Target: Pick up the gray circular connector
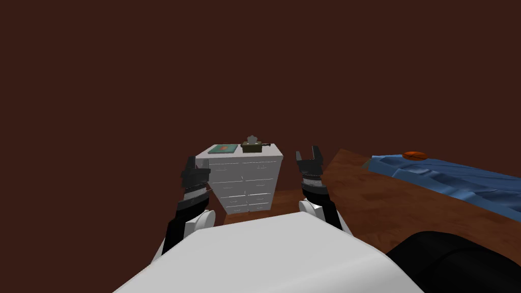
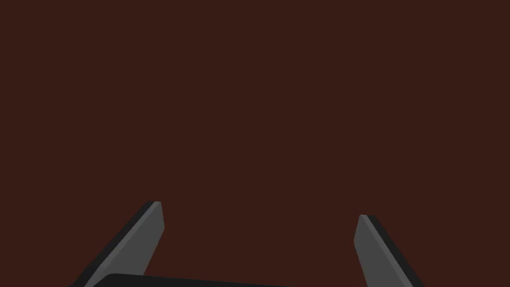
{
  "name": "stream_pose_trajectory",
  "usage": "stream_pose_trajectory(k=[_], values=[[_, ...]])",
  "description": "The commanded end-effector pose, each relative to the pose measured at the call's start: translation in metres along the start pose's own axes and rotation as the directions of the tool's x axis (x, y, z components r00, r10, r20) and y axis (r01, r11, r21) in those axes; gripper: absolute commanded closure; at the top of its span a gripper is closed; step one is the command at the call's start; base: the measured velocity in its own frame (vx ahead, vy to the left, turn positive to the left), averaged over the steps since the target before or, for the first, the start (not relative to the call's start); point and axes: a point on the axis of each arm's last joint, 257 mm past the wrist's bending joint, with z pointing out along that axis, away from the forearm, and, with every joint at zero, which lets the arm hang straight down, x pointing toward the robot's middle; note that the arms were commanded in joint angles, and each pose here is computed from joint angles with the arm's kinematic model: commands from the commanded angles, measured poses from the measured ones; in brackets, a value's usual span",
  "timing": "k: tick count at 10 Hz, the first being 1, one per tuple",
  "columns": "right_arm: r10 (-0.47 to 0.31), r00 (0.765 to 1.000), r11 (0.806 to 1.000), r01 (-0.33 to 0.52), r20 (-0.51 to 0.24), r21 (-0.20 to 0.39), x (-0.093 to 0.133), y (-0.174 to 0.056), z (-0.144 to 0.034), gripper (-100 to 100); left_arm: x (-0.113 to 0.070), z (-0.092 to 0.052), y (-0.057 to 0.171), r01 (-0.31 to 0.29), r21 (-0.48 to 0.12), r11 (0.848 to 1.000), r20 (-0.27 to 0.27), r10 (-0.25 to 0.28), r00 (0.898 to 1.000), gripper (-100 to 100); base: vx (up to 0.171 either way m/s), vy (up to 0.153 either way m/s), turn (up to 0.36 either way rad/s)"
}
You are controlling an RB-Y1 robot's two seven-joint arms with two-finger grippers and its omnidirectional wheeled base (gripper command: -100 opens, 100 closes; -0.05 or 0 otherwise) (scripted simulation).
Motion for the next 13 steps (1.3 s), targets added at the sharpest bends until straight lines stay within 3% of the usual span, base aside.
stream_pose_trajectory(k=[1, 5, 13], values=[[0.000, 1.000, 1.000, 0.000, 0.000, 0.000, 0.000, 0.000, 0.000, 0, 0.005, 0.004, 0.004, 0.001, -0.010, 1.000, -0.033, -0.002, 0.999, -100, -0.027, 0.011, 0.002], [0.000, 1.000, 1.000, 0.000, 0.000, 0.000, 0.000, 0.000, 0.000, 0, 0.026, 0.025, 0.025, 0.026, -0.061, 0.998, -0.133, -0.034, 0.991, -100, -0.078, 0.044, -0.005], [0.000, 1.000, 1.000, 0.000, 0.000, 0.000, 0.000, 0.000, 0.000, 0, 0.056, 0.063, 0.069, 0.066, -0.186, 0.980, -0.206, -0.105, 0.973, -100, -0.059, 0.033, -0.014]])
